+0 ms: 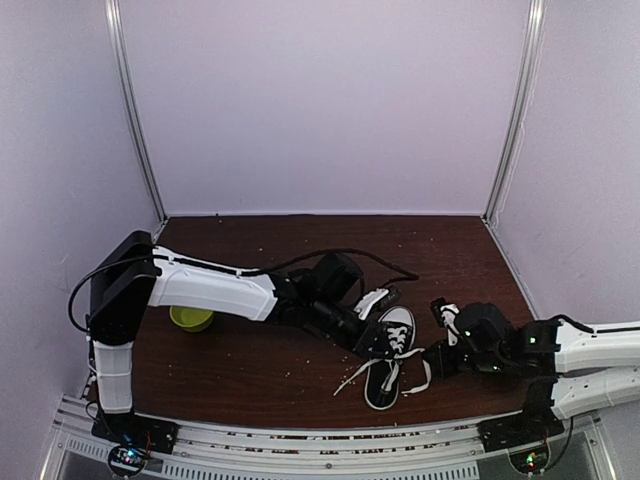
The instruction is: Tie the shoes
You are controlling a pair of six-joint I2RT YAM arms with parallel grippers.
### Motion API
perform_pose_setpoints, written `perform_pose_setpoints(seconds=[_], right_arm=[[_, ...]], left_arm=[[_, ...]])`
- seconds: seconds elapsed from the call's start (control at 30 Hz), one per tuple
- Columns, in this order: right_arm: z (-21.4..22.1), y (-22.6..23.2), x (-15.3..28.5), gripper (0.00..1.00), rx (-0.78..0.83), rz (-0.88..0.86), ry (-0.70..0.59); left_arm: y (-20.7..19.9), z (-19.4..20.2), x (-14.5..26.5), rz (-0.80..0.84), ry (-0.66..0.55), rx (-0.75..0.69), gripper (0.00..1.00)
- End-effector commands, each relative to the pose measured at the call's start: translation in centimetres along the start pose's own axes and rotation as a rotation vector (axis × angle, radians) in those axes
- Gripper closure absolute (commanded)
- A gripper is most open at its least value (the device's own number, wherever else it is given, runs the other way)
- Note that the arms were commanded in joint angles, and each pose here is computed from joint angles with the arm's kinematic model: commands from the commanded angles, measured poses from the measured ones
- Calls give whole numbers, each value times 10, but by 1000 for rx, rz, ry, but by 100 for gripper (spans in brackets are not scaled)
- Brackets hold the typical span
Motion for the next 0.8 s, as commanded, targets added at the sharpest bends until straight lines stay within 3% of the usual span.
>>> perform_pose_setpoints(seconds=[0.0,0.07,0.3,0.4,0.57,0.77], right_arm=[[-13,17,2,100,22,-61,-27],[-12,22,0,100,33,-89,-10],[-8,27,-8,100,47,-102,31],[-8,27,-8,100,49,-104,34],[-7,27,-9,100,48,-107,34],[-7,27,-10,100,45,-112,33]], left_arm=[[-6,14,14,-47,69,-73,100],[-6,16,17,-59,76,-77,100],[-4,-11,41,-140,-28,-48,62],[7,-22,46,-168,-73,-1,52],[18,-34,34,-156,-61,45,49],[27,-30,13,-115,2,81,55]])
Point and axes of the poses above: each gripper's point midway between its finger pads, its own x axis back along the fingers, its own y axis along the line the jaws close on, z = x × y, the point moved 5 cm from there along x, back along the fingers, and after that the axes turned 12 degrees about -x, right-handed, at the moved point
